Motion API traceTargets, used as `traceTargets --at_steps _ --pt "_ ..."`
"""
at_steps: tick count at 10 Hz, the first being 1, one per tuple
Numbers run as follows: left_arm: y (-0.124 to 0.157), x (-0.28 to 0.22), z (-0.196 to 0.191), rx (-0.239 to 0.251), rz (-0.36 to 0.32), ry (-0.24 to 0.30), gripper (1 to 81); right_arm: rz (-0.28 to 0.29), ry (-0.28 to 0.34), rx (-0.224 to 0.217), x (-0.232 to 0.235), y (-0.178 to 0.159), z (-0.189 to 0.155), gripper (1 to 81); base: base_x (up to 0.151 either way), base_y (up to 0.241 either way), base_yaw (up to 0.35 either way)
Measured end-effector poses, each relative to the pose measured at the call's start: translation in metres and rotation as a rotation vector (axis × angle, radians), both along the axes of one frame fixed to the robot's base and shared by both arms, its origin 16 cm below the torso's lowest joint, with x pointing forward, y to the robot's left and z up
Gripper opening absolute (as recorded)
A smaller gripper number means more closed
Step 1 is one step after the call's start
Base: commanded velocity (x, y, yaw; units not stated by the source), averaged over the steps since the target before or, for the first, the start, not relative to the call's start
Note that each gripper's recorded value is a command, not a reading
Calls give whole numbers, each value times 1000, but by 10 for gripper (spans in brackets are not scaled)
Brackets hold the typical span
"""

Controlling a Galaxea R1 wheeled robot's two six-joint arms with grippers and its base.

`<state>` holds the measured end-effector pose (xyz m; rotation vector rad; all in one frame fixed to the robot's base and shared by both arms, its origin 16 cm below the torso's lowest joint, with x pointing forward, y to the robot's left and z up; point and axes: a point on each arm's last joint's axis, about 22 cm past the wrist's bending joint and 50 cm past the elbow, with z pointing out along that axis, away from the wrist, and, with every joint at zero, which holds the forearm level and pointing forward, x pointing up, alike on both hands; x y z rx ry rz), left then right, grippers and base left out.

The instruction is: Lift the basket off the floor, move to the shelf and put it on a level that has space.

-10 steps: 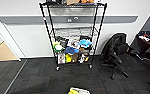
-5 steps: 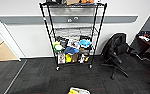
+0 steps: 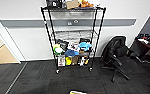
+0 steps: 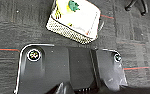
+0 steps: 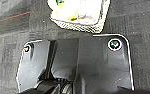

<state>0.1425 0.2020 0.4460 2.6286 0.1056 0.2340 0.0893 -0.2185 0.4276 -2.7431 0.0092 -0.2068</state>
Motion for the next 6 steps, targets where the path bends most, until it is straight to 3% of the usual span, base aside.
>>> traceTargets --at_steps 2,6 --pt "1 9 1 -1 -7 24 811 -2 -23 -3 19 -2 0 811 0 0 0" --pt "18 36 0 16 2 6 811 -4 -42 -1 40 0 -3 811 0 0 0"
